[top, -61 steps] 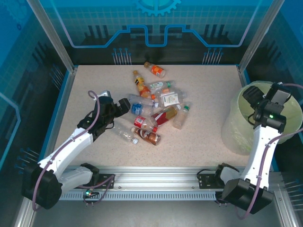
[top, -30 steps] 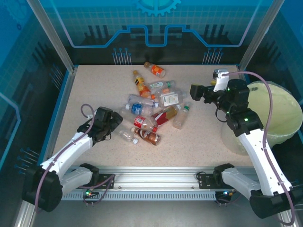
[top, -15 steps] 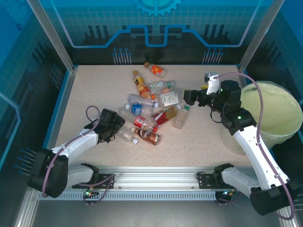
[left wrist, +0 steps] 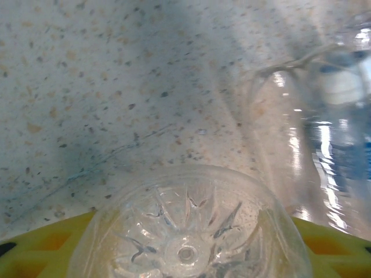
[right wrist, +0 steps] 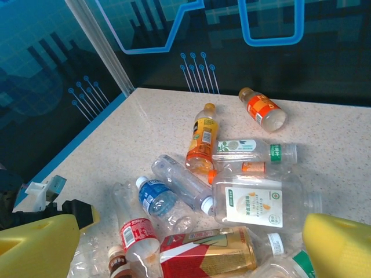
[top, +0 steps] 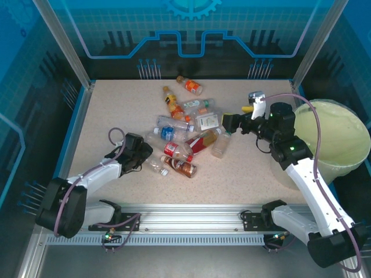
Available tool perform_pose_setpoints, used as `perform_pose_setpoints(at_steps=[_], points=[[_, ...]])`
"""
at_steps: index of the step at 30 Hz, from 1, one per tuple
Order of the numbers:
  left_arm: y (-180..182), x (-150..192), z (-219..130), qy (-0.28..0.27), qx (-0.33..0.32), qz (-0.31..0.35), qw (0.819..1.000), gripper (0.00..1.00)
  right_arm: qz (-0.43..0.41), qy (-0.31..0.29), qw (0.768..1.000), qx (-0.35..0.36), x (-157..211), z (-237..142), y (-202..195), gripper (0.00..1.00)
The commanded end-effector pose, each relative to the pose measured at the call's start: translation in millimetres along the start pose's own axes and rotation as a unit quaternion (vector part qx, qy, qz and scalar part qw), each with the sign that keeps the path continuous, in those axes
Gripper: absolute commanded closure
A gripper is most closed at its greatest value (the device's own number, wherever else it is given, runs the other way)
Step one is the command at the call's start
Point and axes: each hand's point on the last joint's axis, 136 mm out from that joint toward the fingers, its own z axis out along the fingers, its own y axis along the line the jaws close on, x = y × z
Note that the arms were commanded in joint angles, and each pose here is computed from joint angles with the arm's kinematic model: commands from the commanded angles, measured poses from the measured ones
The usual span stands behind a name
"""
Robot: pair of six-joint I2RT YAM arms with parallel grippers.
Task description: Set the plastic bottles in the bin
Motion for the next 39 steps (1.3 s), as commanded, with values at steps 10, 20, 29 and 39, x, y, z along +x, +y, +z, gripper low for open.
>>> perform_pose_setpoints(at_steps=[10, 20, 29, 39], points=[[-144.6, -35.3, -101.3, -0.087, 0.242, 0.202, 0.945, 0.51, -0.005, -0.005, 0.998, -0.056, 0.9, 13.9, 20.8, 0.0], [-266.5, -3.1, -187.2, -0.067, 0.473, 0.278, 0.833, 0.51, -0.022, 0.071, 0.982, -0.173, 17.2, 22.0, 64.8, 0.0], [-316.4, 39.9, -228.8, -0.016, 0.569, 0.339, 0.749, 0.51, -0.041, 0.081, 0.96, -0.265, 20.9, 26.4, 101.5, 0.0], [-336.9, 56.9, -236.0, 0.011, 0.608, 0.323, 0.725, 0.51, -0.061, 0.061, 0.938, -0.335, 11.4, 19.9, 134.7, 0.0]])
